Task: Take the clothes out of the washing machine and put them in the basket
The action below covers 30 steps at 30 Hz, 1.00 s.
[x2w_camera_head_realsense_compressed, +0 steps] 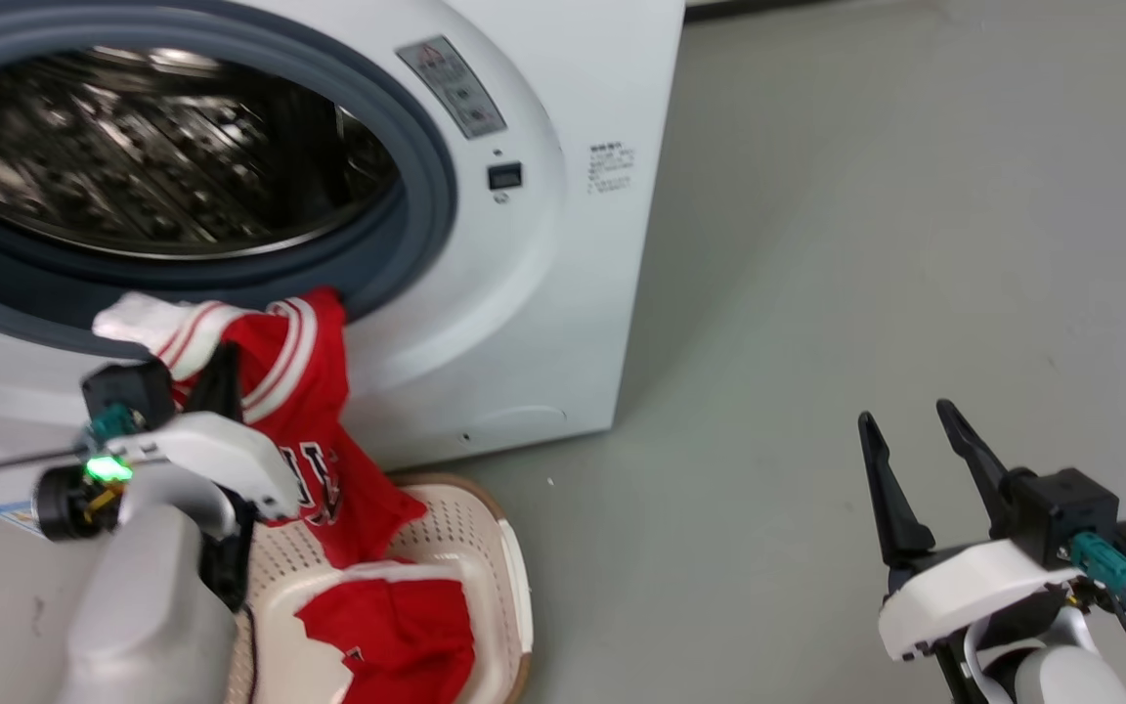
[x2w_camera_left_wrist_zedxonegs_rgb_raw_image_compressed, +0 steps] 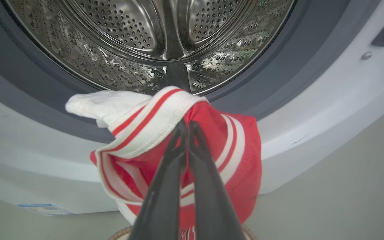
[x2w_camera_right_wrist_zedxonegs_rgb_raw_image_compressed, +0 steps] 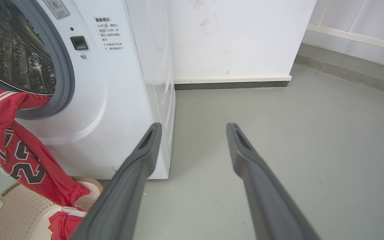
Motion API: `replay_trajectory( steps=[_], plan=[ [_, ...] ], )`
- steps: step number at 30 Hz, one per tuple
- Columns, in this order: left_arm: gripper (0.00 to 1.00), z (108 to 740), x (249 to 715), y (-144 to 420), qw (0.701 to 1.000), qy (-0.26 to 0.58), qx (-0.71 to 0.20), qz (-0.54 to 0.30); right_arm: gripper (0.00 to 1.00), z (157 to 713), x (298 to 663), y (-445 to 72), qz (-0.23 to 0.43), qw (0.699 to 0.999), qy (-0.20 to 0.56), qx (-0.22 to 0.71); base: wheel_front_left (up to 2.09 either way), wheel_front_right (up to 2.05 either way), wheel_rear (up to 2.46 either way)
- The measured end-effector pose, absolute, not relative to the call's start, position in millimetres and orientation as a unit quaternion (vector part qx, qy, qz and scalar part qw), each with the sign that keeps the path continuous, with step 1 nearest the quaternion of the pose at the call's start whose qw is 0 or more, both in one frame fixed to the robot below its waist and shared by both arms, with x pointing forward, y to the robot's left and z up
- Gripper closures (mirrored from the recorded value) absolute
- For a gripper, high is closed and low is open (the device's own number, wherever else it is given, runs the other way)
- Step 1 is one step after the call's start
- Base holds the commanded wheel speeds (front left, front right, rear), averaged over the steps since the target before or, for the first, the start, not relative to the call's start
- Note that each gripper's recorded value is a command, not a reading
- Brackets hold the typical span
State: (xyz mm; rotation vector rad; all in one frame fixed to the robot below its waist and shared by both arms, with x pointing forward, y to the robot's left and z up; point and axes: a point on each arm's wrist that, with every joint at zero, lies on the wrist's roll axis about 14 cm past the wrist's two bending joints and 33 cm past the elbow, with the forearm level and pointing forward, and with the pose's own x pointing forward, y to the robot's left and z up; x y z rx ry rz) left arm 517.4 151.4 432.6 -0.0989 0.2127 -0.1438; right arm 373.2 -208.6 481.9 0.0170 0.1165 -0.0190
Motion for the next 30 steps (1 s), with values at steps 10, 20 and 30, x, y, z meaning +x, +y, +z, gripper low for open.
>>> replay_trajectory(
  steps=[10, 20, 30],
  plan=[
    [1.00, 460, 455, 145, 0.994, 0.057, -0.057, -0.078, 0.00, 500, 356, -192, 0.014, 0.999, 0.044, 0.006, 0.00, 0.00, 0.00],
    [1.00, 388, 401, 142, 0.980, 0.163, -0.100, -0.052, 0.00, 498, 368, -181, 0.031, 0.998, 0.049, 0.005, 0.00, 0.00, 0.00],
    [1.00, 296, 390, 148, 0.948, 0.300, -0.101, -0.027, 0.00, 471, 404, -181, 0.035, 0.996, 0.078, 0.003, 0.00, 0.00, 0.00]
  ],
)
